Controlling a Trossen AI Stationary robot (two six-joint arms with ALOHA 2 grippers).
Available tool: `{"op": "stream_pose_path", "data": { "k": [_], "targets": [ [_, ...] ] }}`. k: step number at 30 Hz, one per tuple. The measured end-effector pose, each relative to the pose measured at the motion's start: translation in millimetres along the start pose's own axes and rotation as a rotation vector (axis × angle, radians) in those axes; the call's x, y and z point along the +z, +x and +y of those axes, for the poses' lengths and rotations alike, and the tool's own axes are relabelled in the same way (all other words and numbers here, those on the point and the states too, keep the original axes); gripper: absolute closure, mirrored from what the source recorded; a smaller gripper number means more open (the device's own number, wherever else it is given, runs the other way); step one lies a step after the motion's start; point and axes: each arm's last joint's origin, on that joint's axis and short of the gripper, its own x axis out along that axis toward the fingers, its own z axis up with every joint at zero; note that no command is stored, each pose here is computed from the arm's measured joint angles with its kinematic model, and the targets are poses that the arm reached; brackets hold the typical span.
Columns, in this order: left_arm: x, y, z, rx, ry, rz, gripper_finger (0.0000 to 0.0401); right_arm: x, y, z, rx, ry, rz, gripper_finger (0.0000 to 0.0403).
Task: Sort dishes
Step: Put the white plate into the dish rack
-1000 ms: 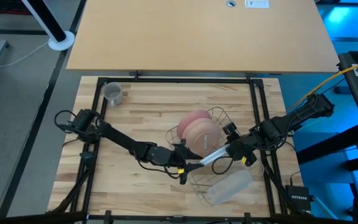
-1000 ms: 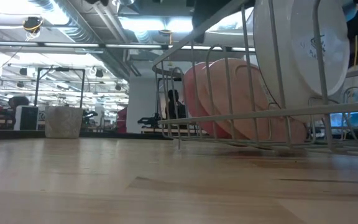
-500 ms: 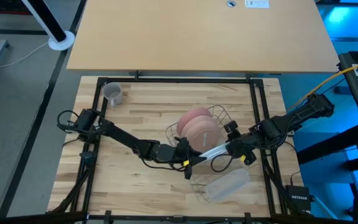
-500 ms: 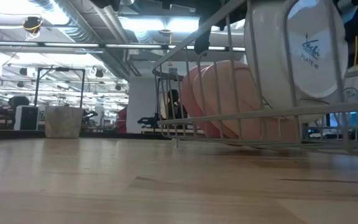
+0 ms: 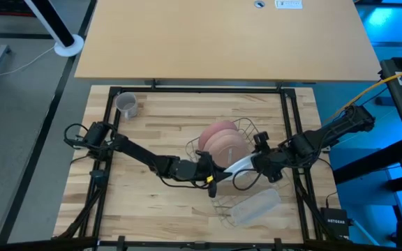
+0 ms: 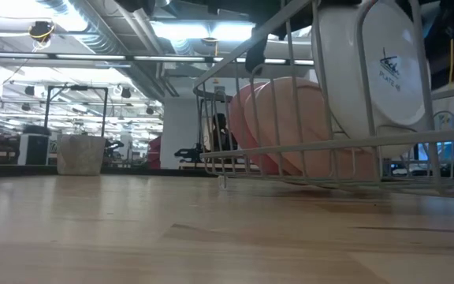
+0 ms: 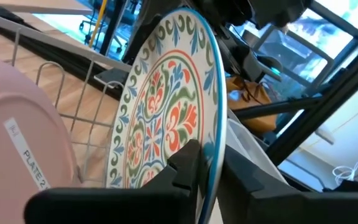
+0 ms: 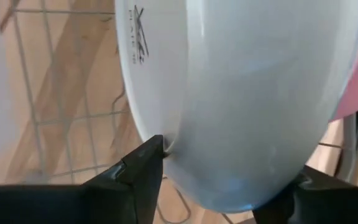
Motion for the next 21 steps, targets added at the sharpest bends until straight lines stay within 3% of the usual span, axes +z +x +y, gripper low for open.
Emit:
{"op": "stream_pose_path", "data": {
  "k": [21],
  "targets": [
    [0.0, 2.5, 7.0, 0.028, -0.12, 0.029, 0.0364, -1.3, -13.5, -4.3, 0.022, -0.063, 0.036, 0.0192]
  ]
}}
